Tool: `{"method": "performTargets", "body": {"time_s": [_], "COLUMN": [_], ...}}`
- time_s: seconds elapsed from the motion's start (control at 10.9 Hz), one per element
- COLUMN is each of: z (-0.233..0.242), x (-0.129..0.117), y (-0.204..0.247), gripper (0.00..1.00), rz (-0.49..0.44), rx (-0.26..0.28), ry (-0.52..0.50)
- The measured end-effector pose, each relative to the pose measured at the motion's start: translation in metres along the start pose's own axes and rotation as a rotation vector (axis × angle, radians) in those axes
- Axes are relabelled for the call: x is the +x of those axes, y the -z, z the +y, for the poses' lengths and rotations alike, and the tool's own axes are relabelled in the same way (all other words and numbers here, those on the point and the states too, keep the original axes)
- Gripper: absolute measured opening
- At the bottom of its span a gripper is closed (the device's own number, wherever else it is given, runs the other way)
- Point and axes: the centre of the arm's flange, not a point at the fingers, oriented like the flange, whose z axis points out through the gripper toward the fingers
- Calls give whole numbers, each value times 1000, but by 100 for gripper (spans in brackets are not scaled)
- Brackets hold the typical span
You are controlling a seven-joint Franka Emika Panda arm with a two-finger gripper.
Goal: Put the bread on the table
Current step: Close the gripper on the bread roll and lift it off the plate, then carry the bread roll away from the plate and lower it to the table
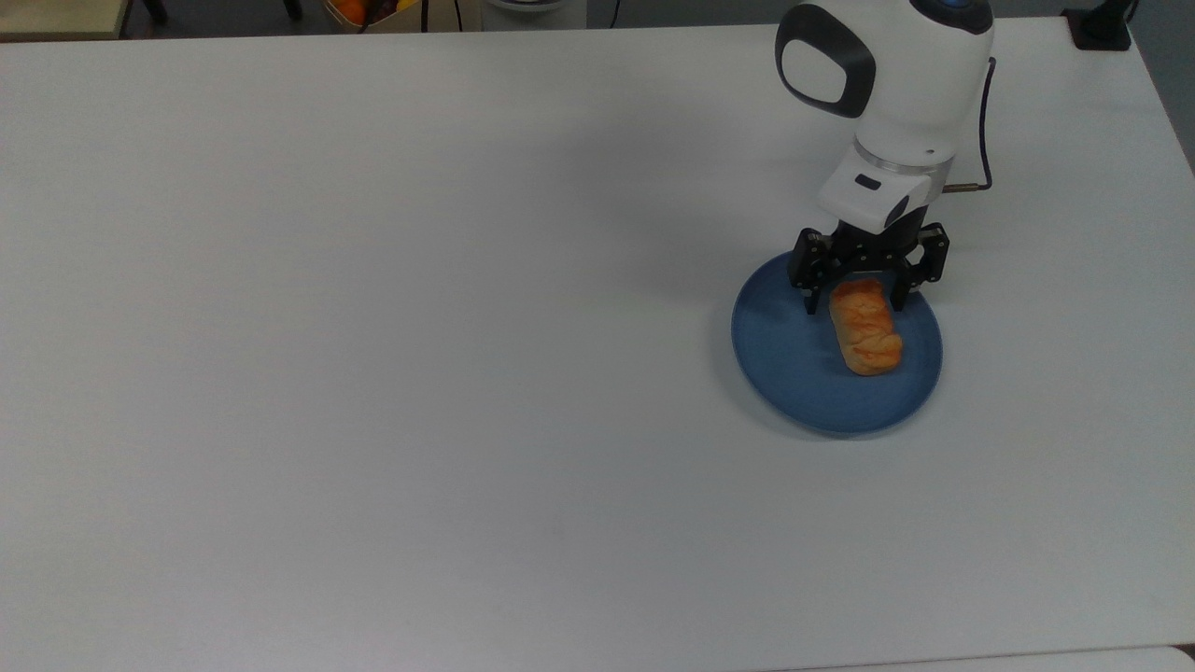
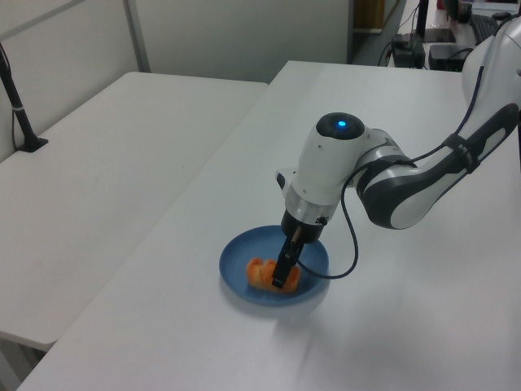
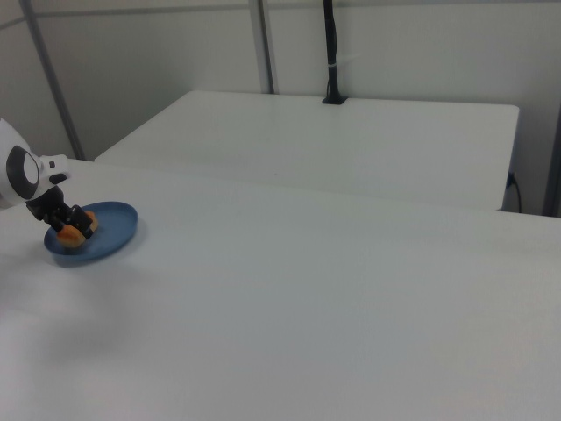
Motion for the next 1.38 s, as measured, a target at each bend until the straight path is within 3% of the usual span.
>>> {"method": "performTargets", "body": {"time_s": [0.37,0.55,0.73,0.92,1.38], "z": [0,-2,-5,-7,-10], "x": [-1,-1,-1,-2,11], "y": [-3,-2,0,1,26], "gripper": [89,54,44,15,11], "rz": [7,9,12,15,55], "rx": [-14,-14,-11,-9,10], "ry": [19,23,26,29,22]}}
